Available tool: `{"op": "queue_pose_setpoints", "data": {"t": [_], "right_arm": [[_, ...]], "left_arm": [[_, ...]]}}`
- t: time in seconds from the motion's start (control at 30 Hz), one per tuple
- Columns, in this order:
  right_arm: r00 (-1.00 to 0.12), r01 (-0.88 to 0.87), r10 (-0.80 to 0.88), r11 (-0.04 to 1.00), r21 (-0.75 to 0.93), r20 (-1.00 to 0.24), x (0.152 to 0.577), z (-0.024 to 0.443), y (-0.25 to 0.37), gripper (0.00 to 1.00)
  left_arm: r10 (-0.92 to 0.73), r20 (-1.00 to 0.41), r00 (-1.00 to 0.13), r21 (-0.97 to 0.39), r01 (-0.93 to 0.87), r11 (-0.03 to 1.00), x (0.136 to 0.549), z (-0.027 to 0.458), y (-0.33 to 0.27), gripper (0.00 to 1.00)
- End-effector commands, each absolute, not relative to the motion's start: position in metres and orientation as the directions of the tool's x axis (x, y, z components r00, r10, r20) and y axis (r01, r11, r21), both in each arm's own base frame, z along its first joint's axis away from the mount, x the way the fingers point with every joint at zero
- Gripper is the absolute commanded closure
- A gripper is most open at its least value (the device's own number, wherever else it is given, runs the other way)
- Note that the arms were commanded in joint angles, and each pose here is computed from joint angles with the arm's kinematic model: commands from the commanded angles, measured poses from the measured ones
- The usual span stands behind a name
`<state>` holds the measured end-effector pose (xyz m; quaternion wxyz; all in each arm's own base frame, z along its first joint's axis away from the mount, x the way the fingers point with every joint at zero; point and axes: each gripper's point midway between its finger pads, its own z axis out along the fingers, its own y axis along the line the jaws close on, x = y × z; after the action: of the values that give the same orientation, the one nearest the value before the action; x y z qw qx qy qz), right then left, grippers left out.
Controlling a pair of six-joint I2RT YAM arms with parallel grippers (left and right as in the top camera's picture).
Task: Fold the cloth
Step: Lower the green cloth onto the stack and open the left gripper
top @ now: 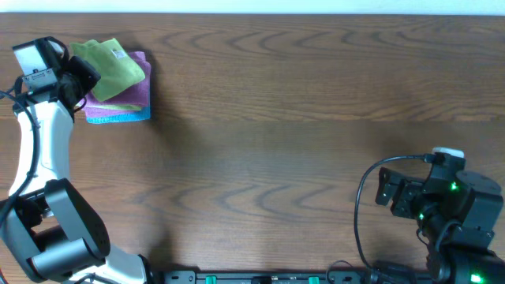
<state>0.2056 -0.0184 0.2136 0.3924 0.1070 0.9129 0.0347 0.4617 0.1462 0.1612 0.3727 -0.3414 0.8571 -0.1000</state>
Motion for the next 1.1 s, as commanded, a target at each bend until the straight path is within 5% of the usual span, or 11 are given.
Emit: {"op": "queue_pose_setpoints", "data": {"t": [0.0, 0.37, 0.83, 1.07], "right_arm": [[-0.668, 0.191, 0.240, 0.970, 0.150, -0.705, 0.205, 0.212, -0.022, 0.01], [-0.668, 0.191, 0.240, 0.970, 0.150, -0.705, 0.205, 0.212, -0.022, 0.01], [-0.668, 0.191, 0.240, 0.970, 0.150, -0.705, 0.205, 0.212, -0.022, 0.01], [-0.668, 0.191, 0.240, 0.970, 0.150, -0.705, 0.205, 0.212, -0.022, 0.01]], "left_arm": [[-0.647, -0.608, -0.460, -0.406, -0.520, 0.751, 0.463, 0.176, 0.159, 0.91], [-0.649, -0.610, -0.455, -0.402, -0.528, 0.748, 0.462, 0.176, 0.163, 0.53], [-0.652, -0.603, -0.459, -0.396, -0.537, 0.744, 0.456, 0.175, 0.169, 0.31], [-0.603, -0.649, -0.465, -0.425, -0.436, 0.793, 0.453, 0.213, 0.149, 0.23]]}}
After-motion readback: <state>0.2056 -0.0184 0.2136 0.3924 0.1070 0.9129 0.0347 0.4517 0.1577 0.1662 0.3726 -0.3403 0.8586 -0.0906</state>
